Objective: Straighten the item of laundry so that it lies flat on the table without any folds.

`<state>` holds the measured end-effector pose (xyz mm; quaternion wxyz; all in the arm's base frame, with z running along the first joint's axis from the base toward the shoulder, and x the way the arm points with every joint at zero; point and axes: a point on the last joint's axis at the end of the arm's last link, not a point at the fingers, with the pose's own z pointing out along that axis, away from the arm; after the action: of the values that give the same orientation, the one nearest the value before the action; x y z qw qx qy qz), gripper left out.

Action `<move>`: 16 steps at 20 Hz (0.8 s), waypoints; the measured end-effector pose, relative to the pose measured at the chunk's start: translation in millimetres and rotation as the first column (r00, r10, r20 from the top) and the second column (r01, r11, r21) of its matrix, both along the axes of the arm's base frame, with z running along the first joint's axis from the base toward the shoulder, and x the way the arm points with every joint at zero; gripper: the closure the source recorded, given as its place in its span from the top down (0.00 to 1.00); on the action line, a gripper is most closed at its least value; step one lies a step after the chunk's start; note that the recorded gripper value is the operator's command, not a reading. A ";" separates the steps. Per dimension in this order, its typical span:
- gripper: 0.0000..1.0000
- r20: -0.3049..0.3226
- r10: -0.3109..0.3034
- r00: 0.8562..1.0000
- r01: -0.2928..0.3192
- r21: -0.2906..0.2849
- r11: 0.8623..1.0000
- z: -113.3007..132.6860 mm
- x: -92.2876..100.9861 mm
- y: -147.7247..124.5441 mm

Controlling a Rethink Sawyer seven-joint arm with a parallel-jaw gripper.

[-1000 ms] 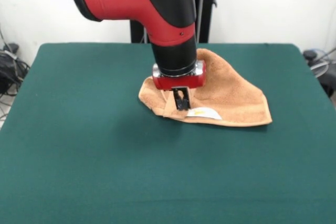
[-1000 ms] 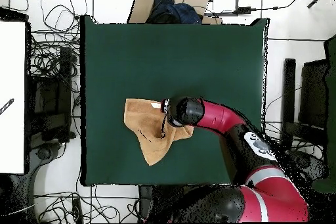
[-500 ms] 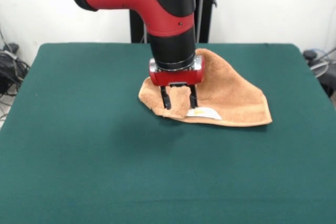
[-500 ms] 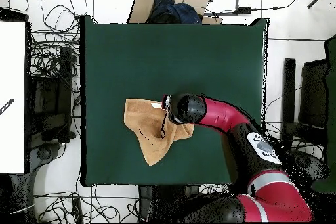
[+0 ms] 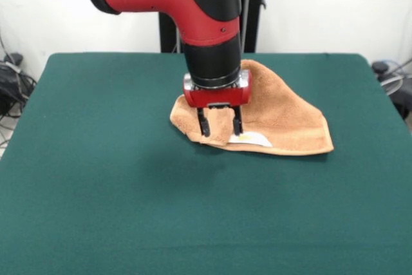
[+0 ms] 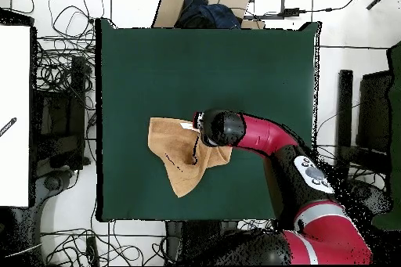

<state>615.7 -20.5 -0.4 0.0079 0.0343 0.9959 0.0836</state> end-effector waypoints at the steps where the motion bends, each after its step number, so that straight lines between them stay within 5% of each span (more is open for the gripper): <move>1: 1.00 0.002 0.011 1.000 -0.011 -0.003 1.000 -3.8 1.0 1.4; 16: 1.00 -0.033 0.066 0.997 -0.066 -0.010 0.998 -36.5 -3.0 3.7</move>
<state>612.6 -16.8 -37.0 -0.0111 0.0029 0.9969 0.0778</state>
